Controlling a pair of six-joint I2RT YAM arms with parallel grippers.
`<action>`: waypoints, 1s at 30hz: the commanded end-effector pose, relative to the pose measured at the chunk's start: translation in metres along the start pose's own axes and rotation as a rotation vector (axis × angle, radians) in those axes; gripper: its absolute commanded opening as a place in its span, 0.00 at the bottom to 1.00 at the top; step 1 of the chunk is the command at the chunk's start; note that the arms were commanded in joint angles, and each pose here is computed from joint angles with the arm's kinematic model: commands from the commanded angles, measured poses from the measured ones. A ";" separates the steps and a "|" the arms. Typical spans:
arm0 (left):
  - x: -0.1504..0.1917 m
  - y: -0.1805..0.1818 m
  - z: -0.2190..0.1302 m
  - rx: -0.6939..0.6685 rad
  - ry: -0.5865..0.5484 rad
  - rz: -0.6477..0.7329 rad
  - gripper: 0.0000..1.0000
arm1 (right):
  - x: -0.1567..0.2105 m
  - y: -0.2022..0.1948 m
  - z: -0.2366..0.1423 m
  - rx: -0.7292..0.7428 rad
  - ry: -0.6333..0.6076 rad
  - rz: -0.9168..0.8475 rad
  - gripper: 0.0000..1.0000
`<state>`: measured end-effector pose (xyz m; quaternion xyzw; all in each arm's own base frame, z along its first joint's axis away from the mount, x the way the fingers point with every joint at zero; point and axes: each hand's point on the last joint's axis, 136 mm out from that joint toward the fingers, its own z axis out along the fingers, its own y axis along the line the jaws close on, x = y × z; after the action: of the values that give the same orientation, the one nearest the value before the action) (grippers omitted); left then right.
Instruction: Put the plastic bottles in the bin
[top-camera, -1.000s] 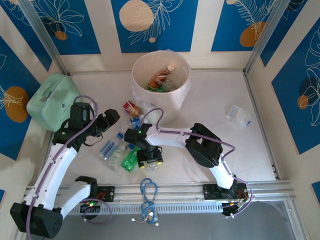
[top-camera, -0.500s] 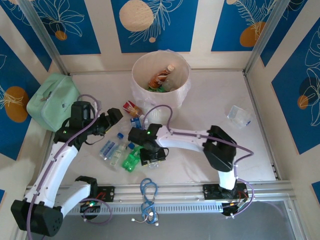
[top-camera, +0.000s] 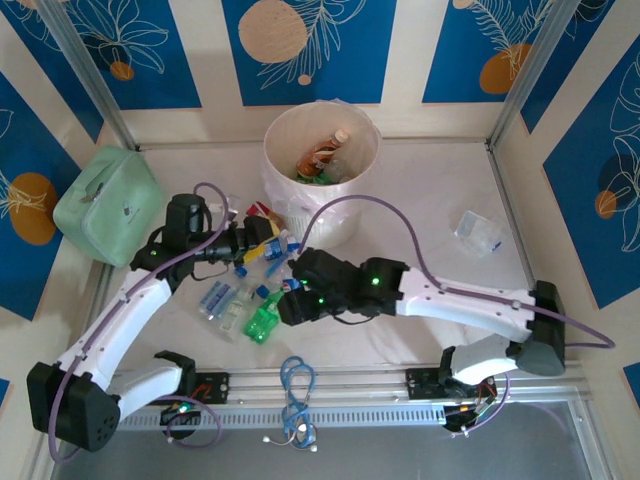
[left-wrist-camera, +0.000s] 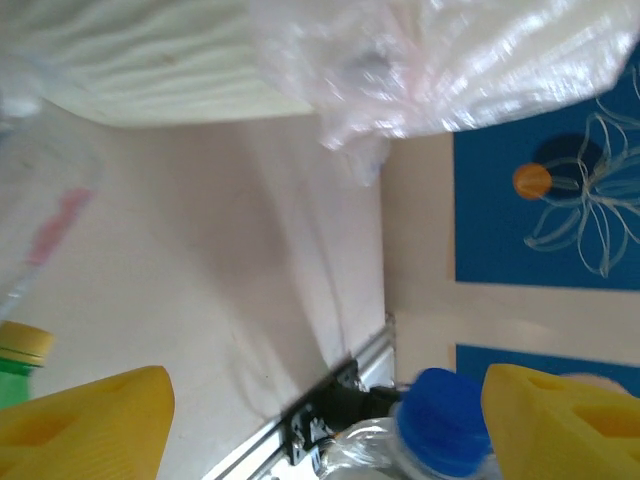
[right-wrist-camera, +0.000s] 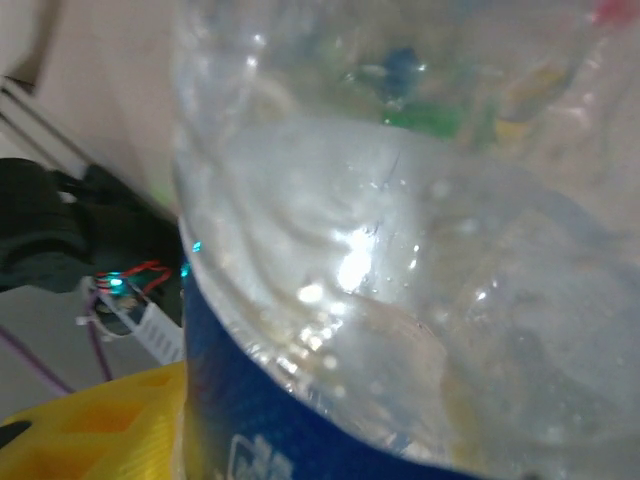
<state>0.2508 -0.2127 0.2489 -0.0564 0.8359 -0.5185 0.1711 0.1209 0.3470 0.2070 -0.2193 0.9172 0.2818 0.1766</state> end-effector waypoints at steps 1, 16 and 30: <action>0.004 -0.046 0.000 0.140 0.037 0.084 0.80 | -0.015 0.020 -0.023 -0.114 -0.090 -0.063 0.54; 0.008 -0.092 0.000 0.320 0.054 0.093 0.82 | -0.018 0.026 -0.045 -0.200 -0.120 -0.044 0.54; 0.009 -0.096 0.004 0.363 0.082 0.062 0.76 | -0.021 0.023 -0.047 -0.246 -0.115 -0.011 0.55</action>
<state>0.2463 -0.2566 0.3249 -0.0097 0.7397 -0.6519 0.1664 0.1193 0.3431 0.2542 -0.2283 0.8731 0.3807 0.2018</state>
